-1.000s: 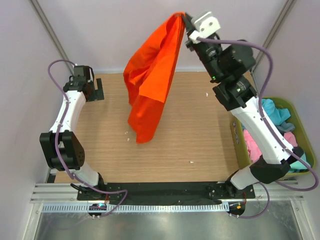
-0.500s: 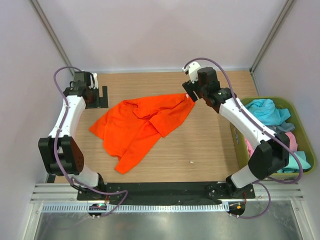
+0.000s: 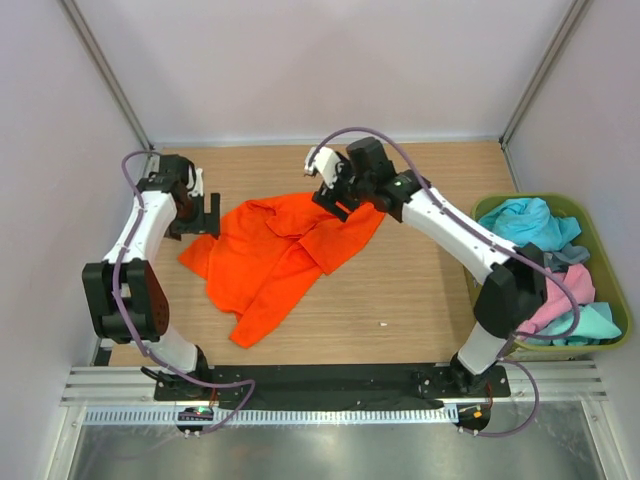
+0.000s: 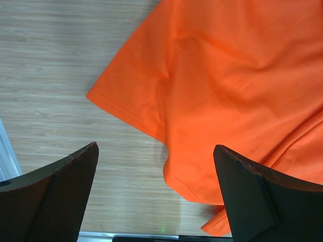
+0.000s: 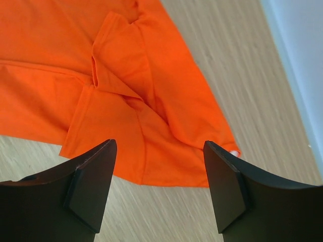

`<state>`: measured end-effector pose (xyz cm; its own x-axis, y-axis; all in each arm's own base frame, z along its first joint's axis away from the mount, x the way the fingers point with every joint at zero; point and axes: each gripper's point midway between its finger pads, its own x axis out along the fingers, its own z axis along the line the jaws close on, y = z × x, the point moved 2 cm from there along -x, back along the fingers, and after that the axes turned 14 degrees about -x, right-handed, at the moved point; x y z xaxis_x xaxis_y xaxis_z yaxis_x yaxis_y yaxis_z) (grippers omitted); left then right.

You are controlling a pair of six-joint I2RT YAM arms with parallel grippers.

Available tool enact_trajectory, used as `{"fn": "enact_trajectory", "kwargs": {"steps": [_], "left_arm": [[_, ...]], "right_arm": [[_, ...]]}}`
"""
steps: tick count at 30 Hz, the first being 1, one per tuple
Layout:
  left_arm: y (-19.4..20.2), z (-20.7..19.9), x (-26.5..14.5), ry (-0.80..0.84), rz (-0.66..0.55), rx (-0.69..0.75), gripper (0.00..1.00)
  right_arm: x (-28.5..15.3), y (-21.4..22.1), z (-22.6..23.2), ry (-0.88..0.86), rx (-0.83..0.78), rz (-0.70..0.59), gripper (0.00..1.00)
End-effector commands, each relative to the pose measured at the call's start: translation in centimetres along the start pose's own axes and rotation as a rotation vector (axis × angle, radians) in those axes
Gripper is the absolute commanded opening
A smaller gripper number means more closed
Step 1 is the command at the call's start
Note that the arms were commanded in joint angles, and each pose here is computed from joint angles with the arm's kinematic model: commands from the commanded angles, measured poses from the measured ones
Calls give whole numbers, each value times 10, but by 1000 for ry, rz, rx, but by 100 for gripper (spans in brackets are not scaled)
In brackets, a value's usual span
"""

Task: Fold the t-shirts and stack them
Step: Move the tshirt to the center of the board, then flatten the tshirt out

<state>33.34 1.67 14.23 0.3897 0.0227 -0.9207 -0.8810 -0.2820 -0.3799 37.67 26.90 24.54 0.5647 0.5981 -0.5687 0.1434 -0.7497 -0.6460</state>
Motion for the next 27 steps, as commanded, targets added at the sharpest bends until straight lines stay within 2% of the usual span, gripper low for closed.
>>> {"fn": "enact_trajectory", "kwargs": {"steps": [1,9,10,17,23,27], "left_arm": [[8,15,-5,-71,-2,11,96],[16,29,0,-146,6,35,100],[15,30,1,-150,6,35,99],[11,35,7,-184,8,33,100],[9,41,5,-216,0,65,100],[9,42,4,-218,-2,63,99]], "right_arm": [[29,-5,2,-25,-64,-60,75],[73,-27,15,-78,-98,-148,69],[79,-26,22,-105,-83,-146,66],[97,-49,72,-265,-163,-234,64],[112,-37,89,-352,-145,-177,61],[123,-20,89,-324,-172,-124,58]]}}
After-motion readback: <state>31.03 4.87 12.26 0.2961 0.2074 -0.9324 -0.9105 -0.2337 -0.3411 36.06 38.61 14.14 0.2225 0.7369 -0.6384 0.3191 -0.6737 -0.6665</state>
